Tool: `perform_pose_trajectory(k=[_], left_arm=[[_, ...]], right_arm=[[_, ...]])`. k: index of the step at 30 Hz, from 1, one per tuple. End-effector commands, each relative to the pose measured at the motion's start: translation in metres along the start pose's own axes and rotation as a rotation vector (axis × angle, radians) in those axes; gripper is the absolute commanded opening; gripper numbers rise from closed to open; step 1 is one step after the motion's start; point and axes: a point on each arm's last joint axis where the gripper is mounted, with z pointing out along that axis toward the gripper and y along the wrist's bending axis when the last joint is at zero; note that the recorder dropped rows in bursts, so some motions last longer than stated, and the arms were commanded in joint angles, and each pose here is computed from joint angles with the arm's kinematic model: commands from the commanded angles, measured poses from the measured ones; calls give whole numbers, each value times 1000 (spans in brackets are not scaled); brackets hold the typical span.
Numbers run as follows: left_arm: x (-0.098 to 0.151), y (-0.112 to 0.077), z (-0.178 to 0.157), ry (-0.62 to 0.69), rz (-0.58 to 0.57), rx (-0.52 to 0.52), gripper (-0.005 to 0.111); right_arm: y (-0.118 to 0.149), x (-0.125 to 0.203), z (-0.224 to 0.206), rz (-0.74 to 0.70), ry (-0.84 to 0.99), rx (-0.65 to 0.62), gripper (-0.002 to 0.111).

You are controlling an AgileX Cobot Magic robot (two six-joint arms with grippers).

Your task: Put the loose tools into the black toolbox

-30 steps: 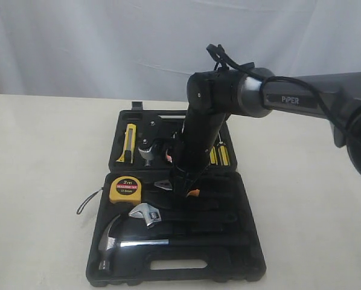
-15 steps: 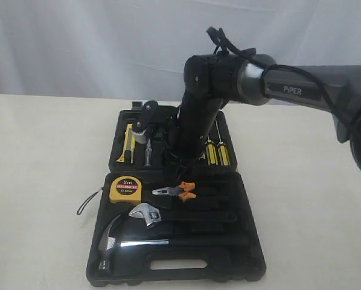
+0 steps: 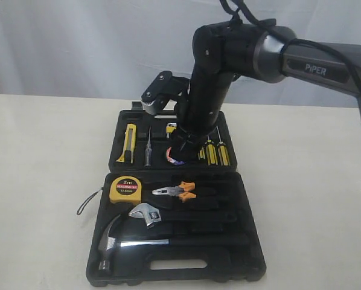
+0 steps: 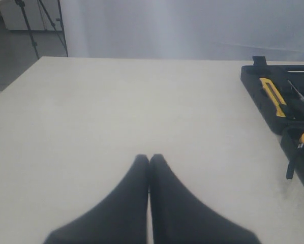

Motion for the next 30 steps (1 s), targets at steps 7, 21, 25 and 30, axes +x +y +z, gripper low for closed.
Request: perform_pose_trajectory(k=[7, 21, 25, 30], left_arm=[[-1, 0, 0, -11, -3, 2, 0], [-1, 0, 0, -11, -3, 2, 0], [-1, 0, 0, -11, -3, 2, 0], [-1, 0, 0, -11, -3, 2, 0]], right_arm=[[21, 2, -9, 57, 33, -215, 54], [116, 7, -19, -138, 205, -153, 54], [131, 33, -8, -130, 299, -192, 54], [141, 52, 2, -131, 240, -167, 54]])
